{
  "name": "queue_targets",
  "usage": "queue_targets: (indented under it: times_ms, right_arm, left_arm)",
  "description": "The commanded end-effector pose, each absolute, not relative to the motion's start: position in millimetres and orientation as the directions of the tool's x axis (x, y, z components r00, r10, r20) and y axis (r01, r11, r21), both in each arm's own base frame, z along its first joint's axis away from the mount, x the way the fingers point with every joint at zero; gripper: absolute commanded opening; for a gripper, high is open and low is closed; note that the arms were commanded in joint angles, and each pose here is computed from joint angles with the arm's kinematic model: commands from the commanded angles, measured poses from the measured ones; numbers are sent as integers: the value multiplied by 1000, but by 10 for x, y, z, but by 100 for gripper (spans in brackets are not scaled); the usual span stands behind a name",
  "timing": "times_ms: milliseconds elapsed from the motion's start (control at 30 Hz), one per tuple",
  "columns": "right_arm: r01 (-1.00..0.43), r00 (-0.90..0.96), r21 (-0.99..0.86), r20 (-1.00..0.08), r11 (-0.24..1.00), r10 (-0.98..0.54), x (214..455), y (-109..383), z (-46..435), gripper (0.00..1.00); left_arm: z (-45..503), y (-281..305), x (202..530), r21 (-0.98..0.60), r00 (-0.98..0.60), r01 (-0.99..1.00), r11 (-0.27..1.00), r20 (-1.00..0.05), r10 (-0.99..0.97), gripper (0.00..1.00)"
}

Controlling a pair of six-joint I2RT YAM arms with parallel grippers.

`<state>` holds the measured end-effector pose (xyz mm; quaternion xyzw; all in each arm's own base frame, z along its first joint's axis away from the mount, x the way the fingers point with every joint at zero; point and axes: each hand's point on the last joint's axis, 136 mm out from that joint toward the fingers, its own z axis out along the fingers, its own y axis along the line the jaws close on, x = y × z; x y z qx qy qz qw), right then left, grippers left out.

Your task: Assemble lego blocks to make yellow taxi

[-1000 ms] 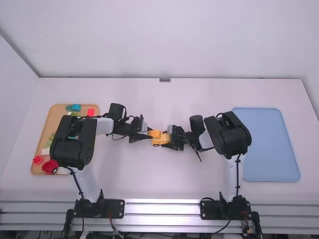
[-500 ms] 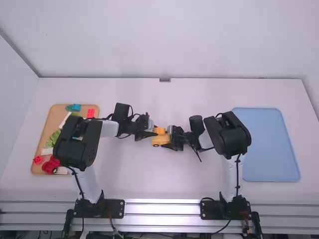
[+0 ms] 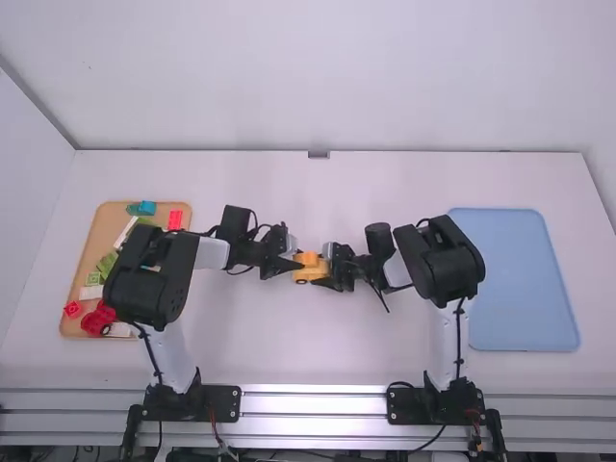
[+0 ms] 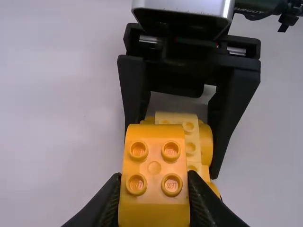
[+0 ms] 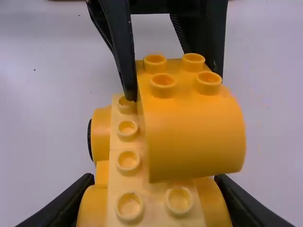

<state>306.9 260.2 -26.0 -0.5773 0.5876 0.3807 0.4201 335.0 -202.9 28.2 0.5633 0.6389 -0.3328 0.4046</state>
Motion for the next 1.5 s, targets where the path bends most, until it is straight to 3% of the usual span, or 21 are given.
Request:
queue_targets:
  times_ms: [0, 900, 1467]
  right_arm:
    - [-998, 9, -33, -929, 59, -369, 3127, 2598, -301, 44]
    - [-998, -14, -14, -918, 66, -397, 3132, 2604, -357, 45]
    - [-998, -11, -15, -919, 63, -393, 3130, 2608, -348, 45]
  left_arm:
    - [245, -2122, 3245, 0, -50, 994, 112, -894, 445, 2]
    - [367, -2141, 3208, -18, -60, 995, 101, -900, 433, 2]
    - [53, -2222, 3206, 12, -65, 992, 127, -814, 578, 2]
